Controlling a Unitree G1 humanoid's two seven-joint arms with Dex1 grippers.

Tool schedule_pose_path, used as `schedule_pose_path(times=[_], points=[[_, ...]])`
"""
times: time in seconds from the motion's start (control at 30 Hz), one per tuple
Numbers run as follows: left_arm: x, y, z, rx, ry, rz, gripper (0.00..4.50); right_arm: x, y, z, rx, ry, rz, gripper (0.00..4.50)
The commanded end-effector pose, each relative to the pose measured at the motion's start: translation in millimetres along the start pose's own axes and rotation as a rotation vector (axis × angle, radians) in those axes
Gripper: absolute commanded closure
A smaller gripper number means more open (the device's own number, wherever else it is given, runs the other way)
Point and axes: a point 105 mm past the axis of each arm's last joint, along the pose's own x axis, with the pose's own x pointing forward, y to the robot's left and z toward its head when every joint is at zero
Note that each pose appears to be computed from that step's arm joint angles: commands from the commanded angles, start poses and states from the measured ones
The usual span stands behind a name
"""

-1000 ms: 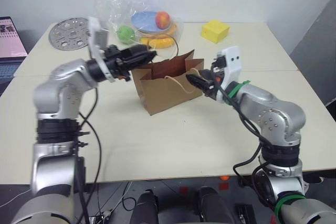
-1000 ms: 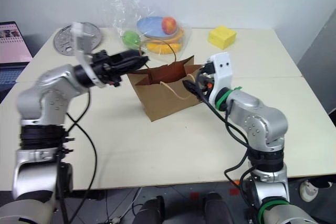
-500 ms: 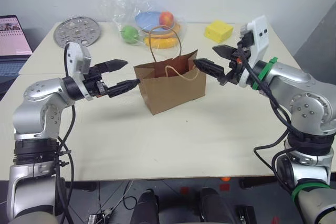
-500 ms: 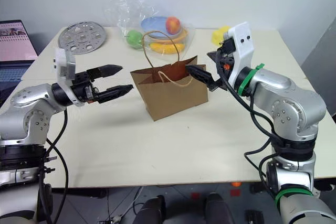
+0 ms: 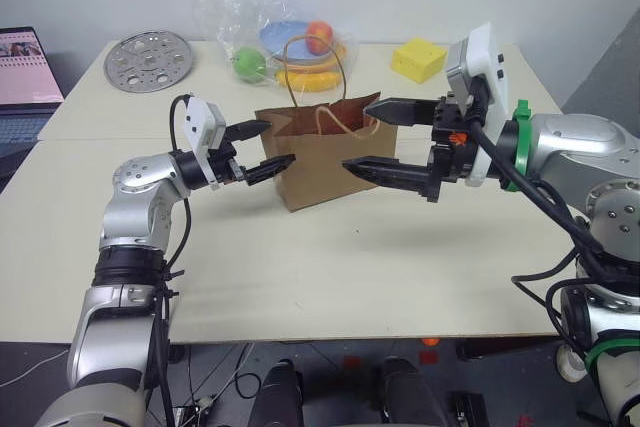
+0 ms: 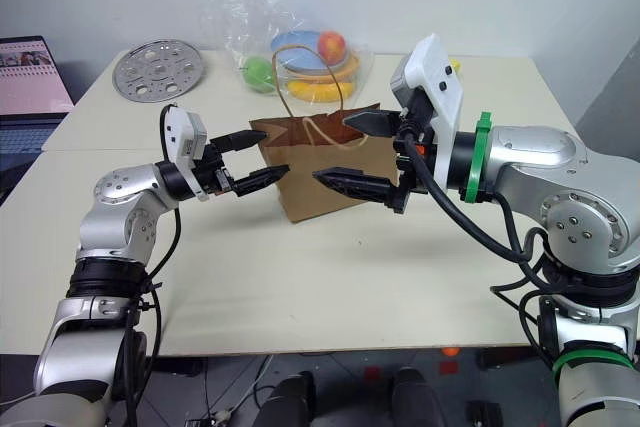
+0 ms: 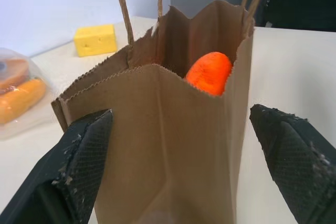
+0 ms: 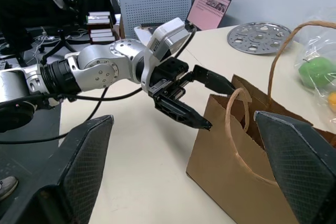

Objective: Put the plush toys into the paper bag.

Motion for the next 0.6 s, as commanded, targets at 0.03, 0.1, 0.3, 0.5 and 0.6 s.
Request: schedule_pose_path(times=[0.03,0.1,0.3,0.5,0.6], points=[[-9,1,22,0.046,-0.043,-0.008,0.06,-5,0,6,-0.038,-0.025,-0.026,0.0],[-12,0,23,0.051,-0.041,0.002,0.06,-6,-1,5,-0.034,-0.023,-0.031,0.0],[-19,7,21,0.043,-0.043,0.067,0.06,-5,0,3,-0.024,-0.028,-0.043,0.0],[-4,13,11,0.029,-0.039,0.043,0.06,-3,1,2,-0.02,-0.031,-0.04,0.0],[4,15,7,0.022,-0.034,0.018,0.06,-3,1,2,-0.018,-0.033,-0.041,0.0]])
